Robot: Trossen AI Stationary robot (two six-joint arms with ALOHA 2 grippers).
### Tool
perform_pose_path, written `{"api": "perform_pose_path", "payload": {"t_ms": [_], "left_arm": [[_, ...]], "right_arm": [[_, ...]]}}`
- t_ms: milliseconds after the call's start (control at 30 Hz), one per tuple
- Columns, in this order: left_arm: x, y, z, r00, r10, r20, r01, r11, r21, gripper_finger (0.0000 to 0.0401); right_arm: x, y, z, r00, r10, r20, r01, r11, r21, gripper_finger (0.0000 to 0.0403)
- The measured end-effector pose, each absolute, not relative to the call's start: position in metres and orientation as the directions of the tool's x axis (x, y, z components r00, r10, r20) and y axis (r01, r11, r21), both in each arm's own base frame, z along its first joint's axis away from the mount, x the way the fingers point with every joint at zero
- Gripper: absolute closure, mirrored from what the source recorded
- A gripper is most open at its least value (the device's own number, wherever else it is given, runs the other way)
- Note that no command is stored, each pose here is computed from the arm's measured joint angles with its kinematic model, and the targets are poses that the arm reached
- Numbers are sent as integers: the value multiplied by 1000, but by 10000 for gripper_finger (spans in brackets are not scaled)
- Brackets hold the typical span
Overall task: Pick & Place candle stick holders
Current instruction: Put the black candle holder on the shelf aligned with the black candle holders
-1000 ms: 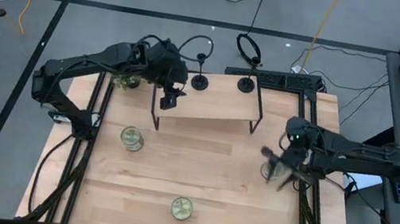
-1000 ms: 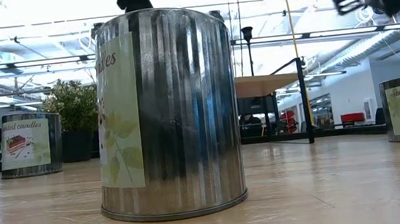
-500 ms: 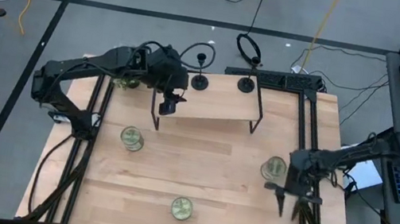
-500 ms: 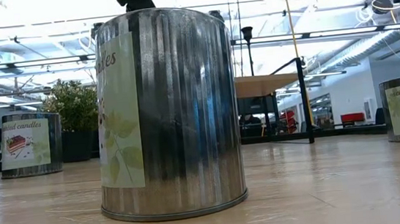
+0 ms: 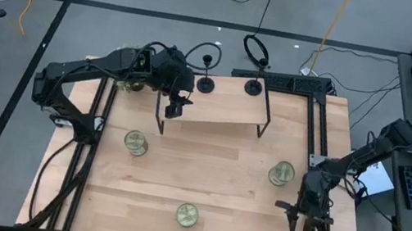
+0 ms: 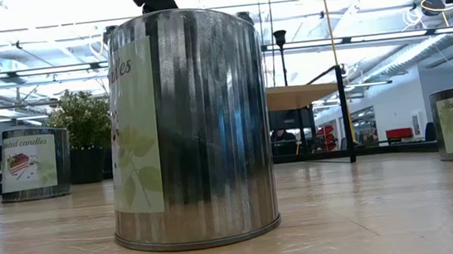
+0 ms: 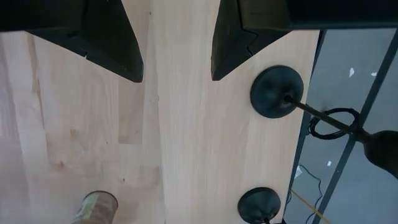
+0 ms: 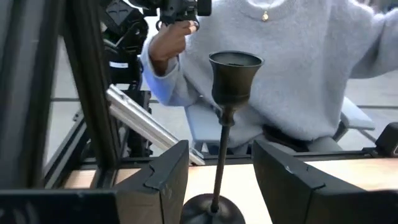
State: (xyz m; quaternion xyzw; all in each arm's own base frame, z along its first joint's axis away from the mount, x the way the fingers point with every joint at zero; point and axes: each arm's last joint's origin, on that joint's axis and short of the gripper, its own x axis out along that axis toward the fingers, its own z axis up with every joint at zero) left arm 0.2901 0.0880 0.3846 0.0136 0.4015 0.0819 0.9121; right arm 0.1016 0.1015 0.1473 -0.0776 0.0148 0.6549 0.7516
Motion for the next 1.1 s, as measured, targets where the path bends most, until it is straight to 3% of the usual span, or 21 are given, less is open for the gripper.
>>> {"api": "perform_pose_path", "payload": {"t_ms": [233,467,567,900,1100], "left_arm": [[290,88,385,664,160,-730,-136,986,93,203],[288,87,383,644,154,-749,-131,987,90,203],[287,87,382,636,153,-756,-108,988,109,203],[287,88,381,621,178,-764,-114,984,137,203],[286,90,381,597,253,-762,-150,967,204,203]], "right_arm": [[106,118,144,240,967,-92,-968,231,-93,232],[118,138,131,209,959,-192,-977,214,4,236],[119,141,131,233,957,-175,-972,234,-15,248],[119,145,126,230,957,-180,-973,232,-7,318],[122,145,125,315,929,-194,-949,315,-35,383]]}}
